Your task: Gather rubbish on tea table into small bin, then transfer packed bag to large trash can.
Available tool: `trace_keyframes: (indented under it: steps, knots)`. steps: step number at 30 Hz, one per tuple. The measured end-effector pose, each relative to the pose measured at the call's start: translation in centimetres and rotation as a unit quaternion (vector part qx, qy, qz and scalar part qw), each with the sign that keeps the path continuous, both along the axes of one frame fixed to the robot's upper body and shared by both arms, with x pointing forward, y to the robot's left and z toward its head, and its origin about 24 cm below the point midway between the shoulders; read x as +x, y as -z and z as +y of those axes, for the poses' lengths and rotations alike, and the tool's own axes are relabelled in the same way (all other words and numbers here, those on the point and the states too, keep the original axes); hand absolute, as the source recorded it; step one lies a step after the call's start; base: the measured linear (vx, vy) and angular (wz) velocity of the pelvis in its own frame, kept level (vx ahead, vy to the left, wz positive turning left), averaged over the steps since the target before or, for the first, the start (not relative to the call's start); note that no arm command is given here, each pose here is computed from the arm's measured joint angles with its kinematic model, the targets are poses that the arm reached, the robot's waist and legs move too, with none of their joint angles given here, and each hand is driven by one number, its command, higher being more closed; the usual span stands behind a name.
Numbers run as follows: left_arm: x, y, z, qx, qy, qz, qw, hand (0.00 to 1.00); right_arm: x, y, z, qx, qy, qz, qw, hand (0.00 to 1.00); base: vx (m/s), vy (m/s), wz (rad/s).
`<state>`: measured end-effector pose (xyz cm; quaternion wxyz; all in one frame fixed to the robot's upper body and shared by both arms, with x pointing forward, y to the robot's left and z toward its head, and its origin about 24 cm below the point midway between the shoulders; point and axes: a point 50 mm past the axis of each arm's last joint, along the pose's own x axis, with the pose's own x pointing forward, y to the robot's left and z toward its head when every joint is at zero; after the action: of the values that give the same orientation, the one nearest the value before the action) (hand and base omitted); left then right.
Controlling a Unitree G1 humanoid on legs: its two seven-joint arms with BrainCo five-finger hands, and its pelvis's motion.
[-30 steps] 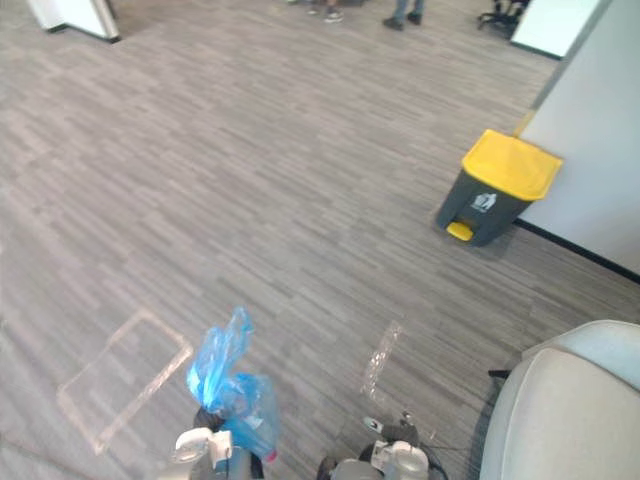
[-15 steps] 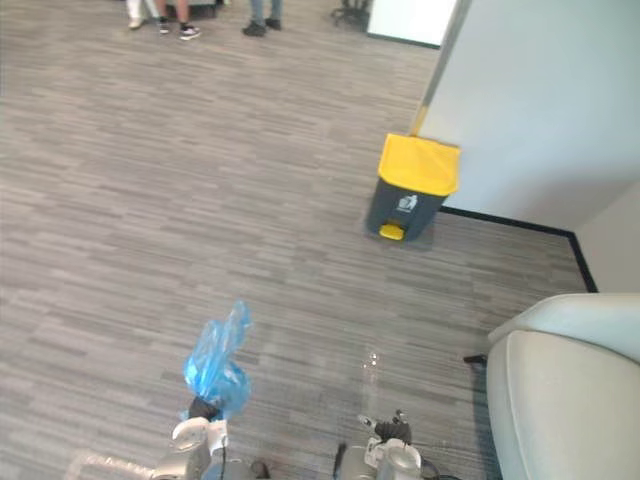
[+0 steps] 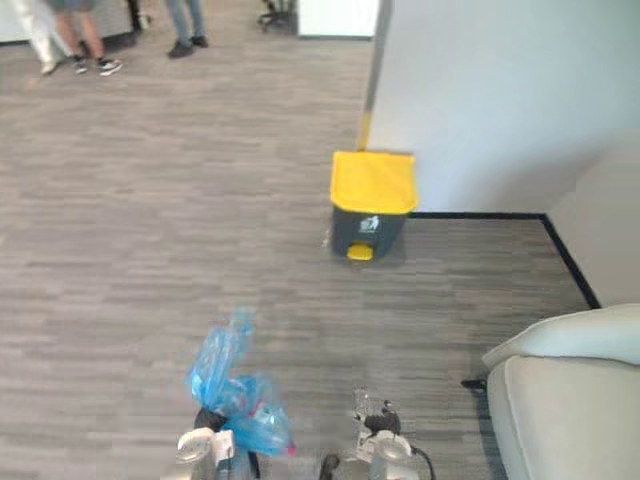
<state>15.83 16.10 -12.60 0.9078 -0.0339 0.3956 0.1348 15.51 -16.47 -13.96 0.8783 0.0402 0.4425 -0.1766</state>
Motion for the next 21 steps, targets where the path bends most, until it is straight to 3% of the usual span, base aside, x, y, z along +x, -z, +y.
trace_keyframes:
  steps: [11, 21]
  knots:
    - [0.0, 0.1, 0.5, 0.016, 0.013, 0.009, 1.000, 1.00, -0.4, 0.0, -0.8, -0.008, 0.010, -0.001, 1.000, 0.00, 0.48, 0.294, -0.54]
    - [-0.3, 1.0, 0.6, 0.019, 0.022, 0.039, 0.999, 1.00, -0.1, -0.1, -1.5, -0.024, -0.003, 0.002, 1.000, 0.00, 0.42, -0.037, 0.11]
